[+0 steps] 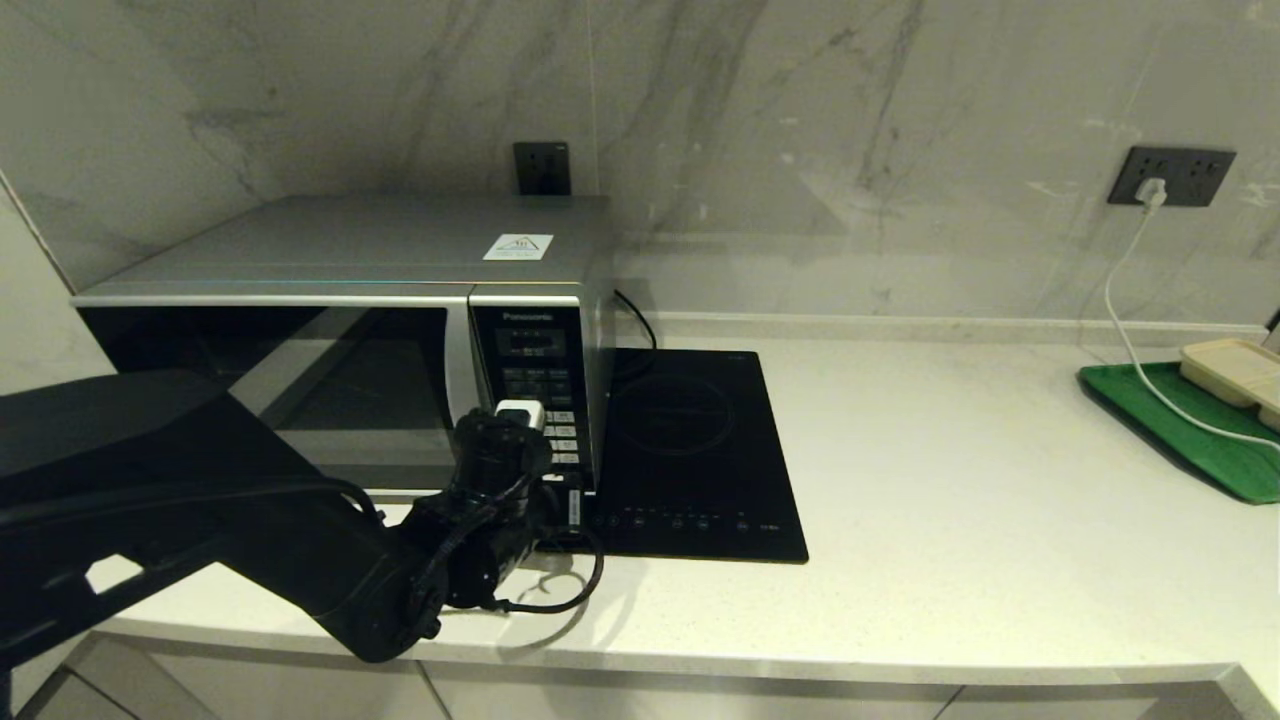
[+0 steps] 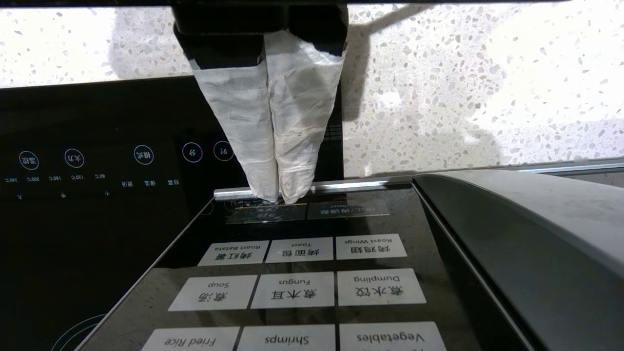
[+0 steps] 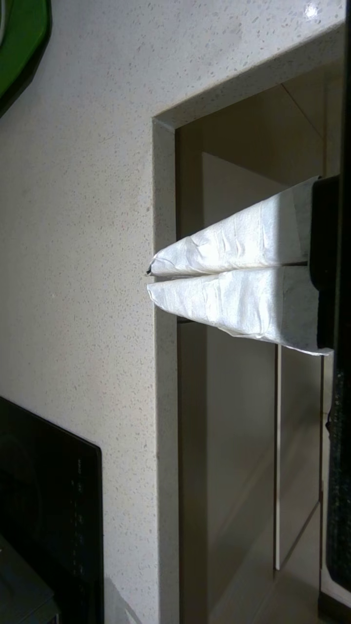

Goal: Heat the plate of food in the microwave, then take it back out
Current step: Open the microwave oven

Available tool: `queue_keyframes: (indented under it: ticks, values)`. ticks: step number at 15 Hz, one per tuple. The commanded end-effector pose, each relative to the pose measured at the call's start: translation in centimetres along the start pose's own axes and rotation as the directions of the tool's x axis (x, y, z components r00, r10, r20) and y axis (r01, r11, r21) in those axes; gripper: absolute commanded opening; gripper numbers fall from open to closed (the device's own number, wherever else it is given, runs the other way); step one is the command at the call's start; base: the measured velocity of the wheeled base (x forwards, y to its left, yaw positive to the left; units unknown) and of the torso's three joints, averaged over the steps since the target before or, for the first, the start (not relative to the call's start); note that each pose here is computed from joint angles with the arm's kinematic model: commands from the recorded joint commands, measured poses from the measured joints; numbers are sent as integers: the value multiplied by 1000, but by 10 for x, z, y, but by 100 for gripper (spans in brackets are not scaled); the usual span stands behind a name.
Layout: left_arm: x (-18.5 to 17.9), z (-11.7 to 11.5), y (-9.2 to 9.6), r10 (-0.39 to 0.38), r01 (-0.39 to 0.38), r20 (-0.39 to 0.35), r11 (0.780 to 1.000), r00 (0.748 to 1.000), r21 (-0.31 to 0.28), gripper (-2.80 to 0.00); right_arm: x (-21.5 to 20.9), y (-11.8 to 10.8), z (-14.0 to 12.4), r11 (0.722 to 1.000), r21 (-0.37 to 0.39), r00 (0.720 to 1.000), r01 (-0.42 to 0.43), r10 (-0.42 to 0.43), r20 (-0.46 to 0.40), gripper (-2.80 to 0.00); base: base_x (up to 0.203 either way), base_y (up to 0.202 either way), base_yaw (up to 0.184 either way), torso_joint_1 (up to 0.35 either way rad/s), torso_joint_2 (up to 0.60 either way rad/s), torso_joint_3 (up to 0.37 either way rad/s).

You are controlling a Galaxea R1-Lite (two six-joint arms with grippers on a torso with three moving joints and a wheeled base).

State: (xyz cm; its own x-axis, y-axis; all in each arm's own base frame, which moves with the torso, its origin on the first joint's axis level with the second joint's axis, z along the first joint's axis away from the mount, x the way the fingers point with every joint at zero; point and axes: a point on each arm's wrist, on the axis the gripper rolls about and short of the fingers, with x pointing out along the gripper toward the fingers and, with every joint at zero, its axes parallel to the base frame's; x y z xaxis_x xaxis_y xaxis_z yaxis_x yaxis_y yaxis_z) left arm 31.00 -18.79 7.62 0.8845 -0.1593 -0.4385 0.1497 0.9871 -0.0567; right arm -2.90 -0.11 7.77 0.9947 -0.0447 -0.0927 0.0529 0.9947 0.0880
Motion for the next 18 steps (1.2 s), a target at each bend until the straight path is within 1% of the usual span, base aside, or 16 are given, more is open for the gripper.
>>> queue_keyframes:
  ticks: [1,4,7,8,9,12,18]
  values:
    - [1,-1,0,2,-2,1,1000,1000,-2,-280,0,0,0,1000,1,1000,0,0,-1,-280,0,0,0,0,0,0]
    - [2,0,-1,2,-2,3,1000,1000,-3,-280,0,0,0,1000,1,1000,0,0,-2,-280,0,0,0,0,0,0]
    - [6,-1,-3,-10,10,40,1000,999,-9,-280,0,0,0,1000,1,1000,0,0,-1,-280,0,0,0,0,0,0]
    - [8,-3,-3,-12,11,45,1000,999,13,-280,0,0,0,1000,1,1000,0,0,-1,-280,0,0,0,0,0,0]
    - [7,-2,-4,-14,14,56,1000,998,16,-280,0,0,0,1000,1,1000,0,0,-1,-280,0,0,0,0,0,0]
    - [2,5,-3,-20,20,74,1000,997,6,-280,0,0,0,1000,1,1000,0,0,-1,-280,0,0,0,0,0,0]
    - [-12,-17,7,-8,8,-2,1000,1000,22,-280,0,0,0,1000,1,1000,1,-1,-2,-280,0,0,0,0,0,0]
